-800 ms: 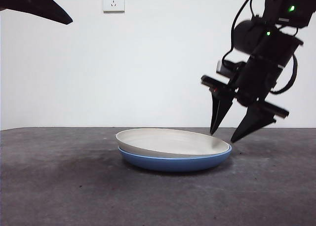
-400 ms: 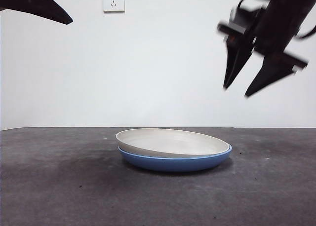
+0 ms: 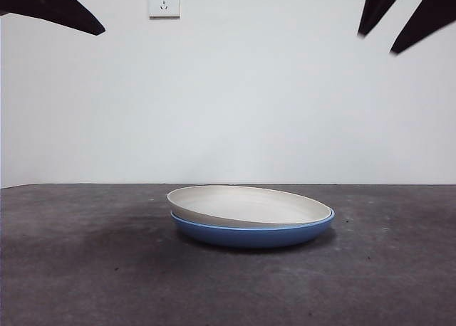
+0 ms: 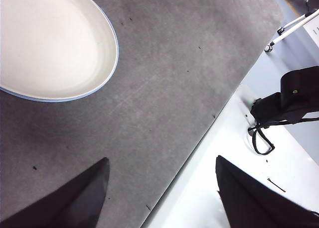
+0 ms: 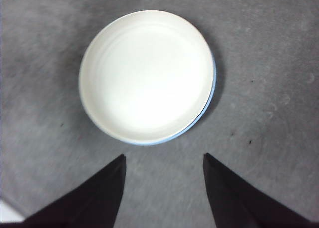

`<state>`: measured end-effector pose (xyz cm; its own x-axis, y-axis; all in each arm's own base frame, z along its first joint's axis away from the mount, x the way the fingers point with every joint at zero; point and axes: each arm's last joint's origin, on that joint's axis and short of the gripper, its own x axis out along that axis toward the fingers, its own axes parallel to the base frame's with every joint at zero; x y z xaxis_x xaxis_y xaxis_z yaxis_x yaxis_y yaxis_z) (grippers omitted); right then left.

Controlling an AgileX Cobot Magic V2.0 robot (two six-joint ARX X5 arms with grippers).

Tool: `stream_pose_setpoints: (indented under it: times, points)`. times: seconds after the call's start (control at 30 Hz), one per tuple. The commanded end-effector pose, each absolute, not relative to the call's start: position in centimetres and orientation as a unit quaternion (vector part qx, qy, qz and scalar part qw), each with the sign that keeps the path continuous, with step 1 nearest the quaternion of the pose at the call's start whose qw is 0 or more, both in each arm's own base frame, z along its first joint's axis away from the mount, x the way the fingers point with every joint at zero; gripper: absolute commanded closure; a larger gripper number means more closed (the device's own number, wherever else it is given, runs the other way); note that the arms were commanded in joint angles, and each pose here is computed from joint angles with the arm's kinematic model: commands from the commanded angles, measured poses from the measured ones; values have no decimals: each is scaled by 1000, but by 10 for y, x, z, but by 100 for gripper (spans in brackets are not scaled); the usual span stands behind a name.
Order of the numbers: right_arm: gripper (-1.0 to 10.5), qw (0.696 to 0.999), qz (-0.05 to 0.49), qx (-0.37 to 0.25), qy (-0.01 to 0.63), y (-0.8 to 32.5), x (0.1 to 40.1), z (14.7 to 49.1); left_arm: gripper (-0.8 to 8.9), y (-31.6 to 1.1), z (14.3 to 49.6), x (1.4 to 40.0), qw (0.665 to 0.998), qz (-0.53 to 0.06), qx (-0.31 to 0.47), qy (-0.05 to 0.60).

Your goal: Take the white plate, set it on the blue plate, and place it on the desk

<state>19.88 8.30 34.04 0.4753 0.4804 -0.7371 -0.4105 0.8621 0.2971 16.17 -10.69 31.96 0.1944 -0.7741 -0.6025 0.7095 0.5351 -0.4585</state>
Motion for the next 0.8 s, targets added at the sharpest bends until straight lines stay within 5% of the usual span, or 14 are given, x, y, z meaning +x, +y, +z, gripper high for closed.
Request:
stream_pose_setpoints:
  times: [0.03,0.4,0.8]
  points:
    - [700,859,280,24,428,83,183,352,471,-109,322,162,771,-492,-31,404]
    - [700,834,361,30,417,77,131,343,471,-109,322,162,771,-492,-31,404]
    - [700,804,389,39,447,74,117,307,471,-109,322,162,771,-492,-31,404]
